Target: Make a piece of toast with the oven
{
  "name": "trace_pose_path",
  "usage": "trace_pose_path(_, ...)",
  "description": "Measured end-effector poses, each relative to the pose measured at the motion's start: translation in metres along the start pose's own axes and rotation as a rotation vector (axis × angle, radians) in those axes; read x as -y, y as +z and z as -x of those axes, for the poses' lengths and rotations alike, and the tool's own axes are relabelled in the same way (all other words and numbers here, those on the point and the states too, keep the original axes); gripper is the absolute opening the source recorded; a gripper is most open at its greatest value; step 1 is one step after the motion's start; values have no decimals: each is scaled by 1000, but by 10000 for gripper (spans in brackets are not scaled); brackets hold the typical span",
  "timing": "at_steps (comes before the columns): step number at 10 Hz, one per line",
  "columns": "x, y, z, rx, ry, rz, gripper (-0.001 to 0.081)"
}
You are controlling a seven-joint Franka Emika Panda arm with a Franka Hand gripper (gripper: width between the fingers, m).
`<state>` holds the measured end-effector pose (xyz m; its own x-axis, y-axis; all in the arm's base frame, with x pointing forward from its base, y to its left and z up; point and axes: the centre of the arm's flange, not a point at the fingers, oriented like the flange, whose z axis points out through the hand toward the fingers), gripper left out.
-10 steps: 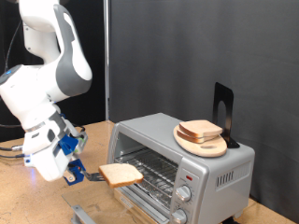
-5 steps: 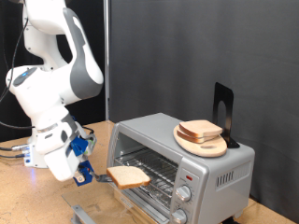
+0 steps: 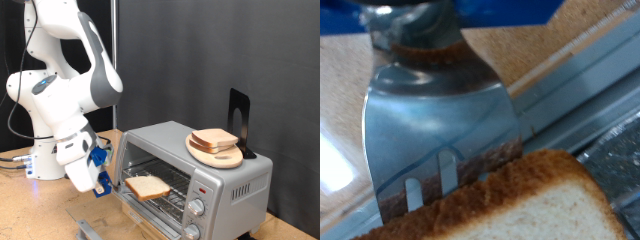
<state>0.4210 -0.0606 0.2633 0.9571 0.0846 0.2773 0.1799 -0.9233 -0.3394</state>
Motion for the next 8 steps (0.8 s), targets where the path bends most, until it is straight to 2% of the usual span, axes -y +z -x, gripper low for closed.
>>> trace_pose_path(3,23,5,-1,-5,-24,-15,366)
trace_pose_path(6,49,3,-5,-93,-102,46,366)
trace_pose_path(8,55,2,-6,-108,-124,79,366)
